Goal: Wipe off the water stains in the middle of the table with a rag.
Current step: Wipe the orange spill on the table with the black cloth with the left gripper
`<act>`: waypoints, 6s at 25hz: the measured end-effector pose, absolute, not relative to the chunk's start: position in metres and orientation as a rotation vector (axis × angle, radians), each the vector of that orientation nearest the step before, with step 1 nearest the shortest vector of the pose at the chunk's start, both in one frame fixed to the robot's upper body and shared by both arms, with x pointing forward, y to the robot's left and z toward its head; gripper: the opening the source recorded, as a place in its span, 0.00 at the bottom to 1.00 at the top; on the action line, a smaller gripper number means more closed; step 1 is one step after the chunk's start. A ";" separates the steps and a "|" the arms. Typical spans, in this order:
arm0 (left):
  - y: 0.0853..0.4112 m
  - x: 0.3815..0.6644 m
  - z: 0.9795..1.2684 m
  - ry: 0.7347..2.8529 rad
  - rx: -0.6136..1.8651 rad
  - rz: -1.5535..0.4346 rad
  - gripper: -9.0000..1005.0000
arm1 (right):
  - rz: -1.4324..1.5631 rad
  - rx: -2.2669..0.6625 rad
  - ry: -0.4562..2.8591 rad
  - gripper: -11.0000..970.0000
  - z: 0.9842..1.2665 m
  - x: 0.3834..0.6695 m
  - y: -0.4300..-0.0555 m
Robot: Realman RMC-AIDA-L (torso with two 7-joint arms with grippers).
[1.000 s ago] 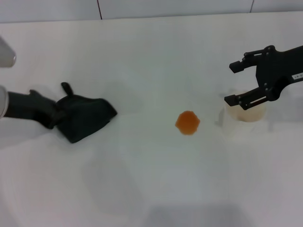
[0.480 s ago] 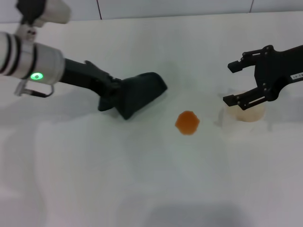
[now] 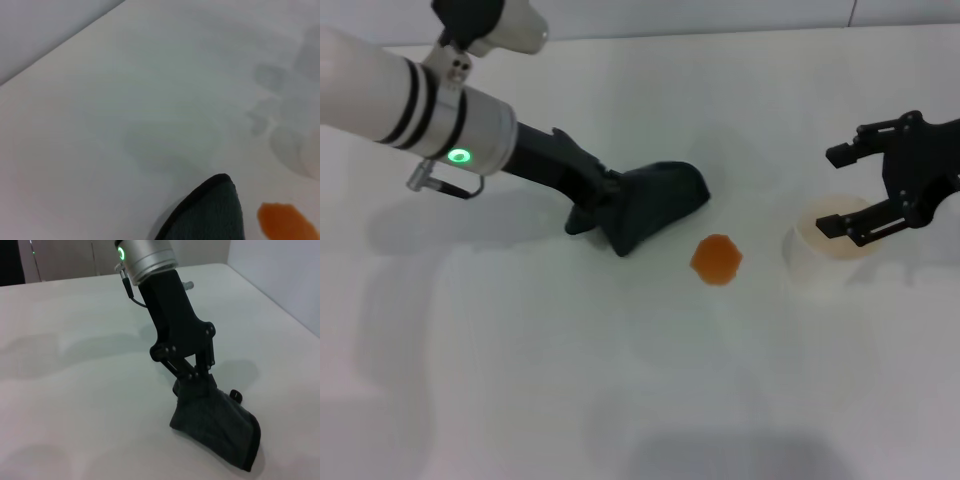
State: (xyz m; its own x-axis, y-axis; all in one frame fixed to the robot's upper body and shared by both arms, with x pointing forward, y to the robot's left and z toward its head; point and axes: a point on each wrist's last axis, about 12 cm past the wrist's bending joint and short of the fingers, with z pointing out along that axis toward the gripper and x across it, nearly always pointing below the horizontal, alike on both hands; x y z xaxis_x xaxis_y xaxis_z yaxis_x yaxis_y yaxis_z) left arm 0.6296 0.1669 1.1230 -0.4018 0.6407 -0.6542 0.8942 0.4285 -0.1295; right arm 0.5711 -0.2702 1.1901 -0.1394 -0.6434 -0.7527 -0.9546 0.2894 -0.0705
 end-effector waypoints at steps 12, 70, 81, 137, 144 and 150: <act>0.130 0.602 1.104 2.123 1.579 -0.698 0.09 | 0.568 -1.427 1.887 0.90 1.188 0.568 -0.277; 0.104 0.587 1.097 1.995 1.784 -0.718 0.12 | 0.540 -1.429 1.847 0.90 1.186 0.574 -0.270; 0.113 0.620 1.089 2.077 1.486 -0.475 0.13 | 0.543 -1.430 1.838 0.90 1.185 0.575 -0.265; 0.120 0.612 1.097 2.041 1.462 -0.552 0.18 | 0.540 -1.427 1.854 0.90 1.182 0.573 -0.268; 0.121 0.590 1.099 1.913 1.620 -0.747 0.19 | 0.540 -1.428 1.855 0.90 1.182 0.573 -0.268; 0.147 0.586 1.104 1.898 1.527 -0.747 0.19 | 0.542 -1.428 1.859 0.90 1.182 0.572 -0.269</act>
